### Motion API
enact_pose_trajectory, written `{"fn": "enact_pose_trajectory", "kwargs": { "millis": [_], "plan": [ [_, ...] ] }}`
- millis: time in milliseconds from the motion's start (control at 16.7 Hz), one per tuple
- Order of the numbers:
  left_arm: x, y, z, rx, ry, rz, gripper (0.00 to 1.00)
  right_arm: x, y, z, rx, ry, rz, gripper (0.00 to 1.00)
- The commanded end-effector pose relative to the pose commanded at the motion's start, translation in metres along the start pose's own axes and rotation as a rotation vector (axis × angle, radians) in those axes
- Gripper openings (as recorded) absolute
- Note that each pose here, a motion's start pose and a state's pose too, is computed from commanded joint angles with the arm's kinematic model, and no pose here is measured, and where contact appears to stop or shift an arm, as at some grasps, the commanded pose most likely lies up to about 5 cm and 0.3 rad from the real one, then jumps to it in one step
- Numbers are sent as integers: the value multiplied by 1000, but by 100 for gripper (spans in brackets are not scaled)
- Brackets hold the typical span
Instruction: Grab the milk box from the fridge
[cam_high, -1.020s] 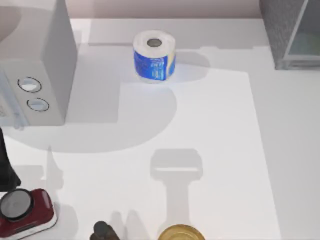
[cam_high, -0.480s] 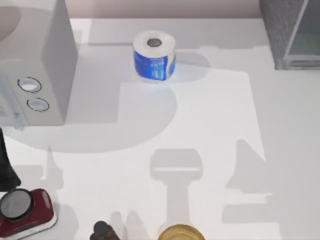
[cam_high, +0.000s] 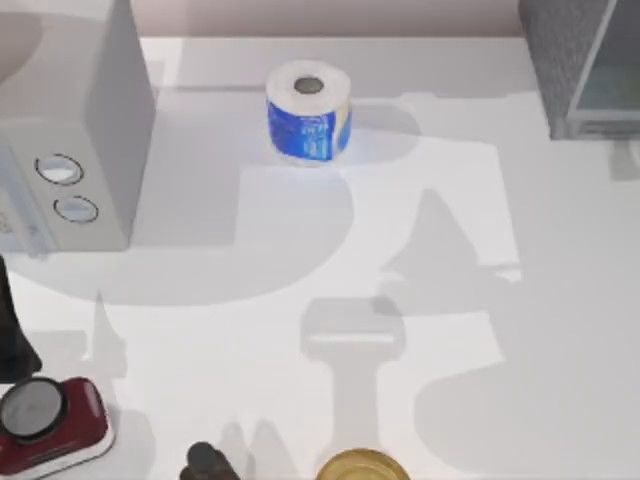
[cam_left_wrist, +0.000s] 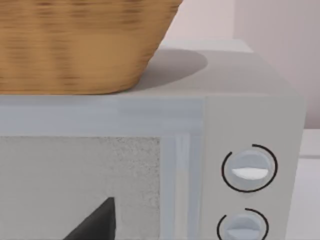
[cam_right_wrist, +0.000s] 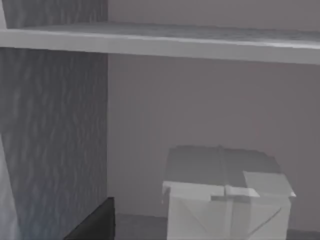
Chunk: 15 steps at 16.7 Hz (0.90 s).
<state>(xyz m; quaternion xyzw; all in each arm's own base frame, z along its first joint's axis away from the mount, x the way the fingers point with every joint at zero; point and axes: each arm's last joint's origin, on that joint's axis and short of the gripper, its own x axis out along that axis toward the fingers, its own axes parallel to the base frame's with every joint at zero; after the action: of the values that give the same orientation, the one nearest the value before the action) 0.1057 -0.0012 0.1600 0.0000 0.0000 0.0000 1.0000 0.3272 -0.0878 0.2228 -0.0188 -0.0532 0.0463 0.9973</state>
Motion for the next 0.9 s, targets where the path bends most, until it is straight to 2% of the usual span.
{"fn": "enact_pose_trajectory", "kwargs": {
  "millis": [180, 420, 600, 900],
  "plan": [
    [0, 0, 0, 0, 0, 0, 100, 34, 7, -19, 57, 175, -13, 100],
    [0, 0, 0, 0, 0, 0, 100, 66, 10, -44, 64, 345, -67, 100],
    [0, 0, 0, 0, 0, 0, 100, 78, 10, -56, 53, 403, -94, 100],
    [0, 0, 0, 0, 0, 0, 100, 77, 8, -57, 54, 406, -100, 100]
  ]
}}
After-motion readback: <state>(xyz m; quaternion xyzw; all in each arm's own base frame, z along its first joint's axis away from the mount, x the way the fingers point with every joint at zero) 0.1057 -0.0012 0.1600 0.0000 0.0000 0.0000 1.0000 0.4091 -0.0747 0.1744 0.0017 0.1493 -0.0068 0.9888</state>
